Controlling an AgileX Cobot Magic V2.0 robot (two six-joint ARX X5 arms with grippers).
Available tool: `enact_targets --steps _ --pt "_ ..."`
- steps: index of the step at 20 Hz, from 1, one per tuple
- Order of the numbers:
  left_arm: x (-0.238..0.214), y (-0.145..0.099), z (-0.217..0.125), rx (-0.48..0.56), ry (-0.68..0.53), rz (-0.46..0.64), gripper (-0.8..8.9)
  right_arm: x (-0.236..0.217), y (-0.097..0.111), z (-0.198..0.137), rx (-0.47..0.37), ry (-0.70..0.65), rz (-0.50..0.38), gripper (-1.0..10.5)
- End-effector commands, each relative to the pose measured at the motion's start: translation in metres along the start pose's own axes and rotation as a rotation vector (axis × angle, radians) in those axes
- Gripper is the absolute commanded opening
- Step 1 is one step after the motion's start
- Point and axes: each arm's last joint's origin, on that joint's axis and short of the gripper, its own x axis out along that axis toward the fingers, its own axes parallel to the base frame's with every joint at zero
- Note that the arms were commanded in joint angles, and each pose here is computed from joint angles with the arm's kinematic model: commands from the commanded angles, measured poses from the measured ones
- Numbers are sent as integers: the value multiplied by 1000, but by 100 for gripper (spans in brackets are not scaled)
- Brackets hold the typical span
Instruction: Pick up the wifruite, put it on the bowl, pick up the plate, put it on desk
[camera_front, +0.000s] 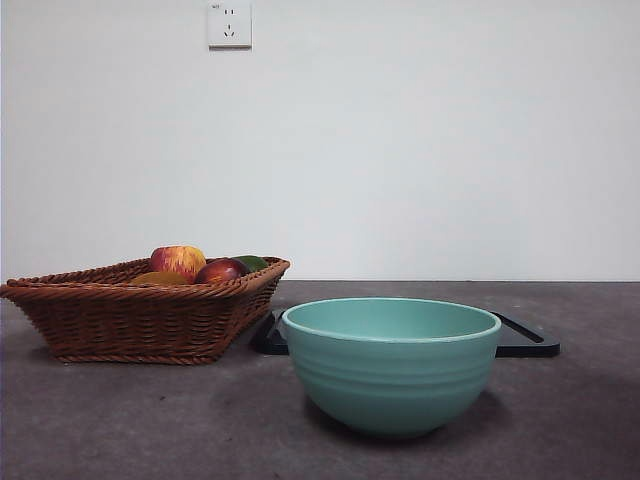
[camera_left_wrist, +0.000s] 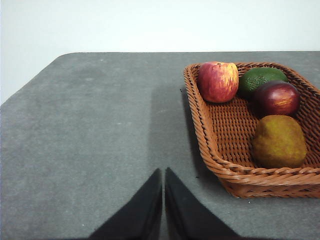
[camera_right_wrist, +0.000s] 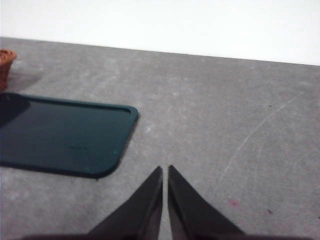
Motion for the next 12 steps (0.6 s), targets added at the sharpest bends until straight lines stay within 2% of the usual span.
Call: enact_targets --steps 1,8,12 --pt "2 0 -7 -31 24 4 7 0 1 0 96 -9 29 8" --pt "2 0 -7 -148 23 6 7 0 0 -1 148 -2 16 8" --pt "2 0 -7 -245 23 7 7 0 0 -1 220 3 16 8"
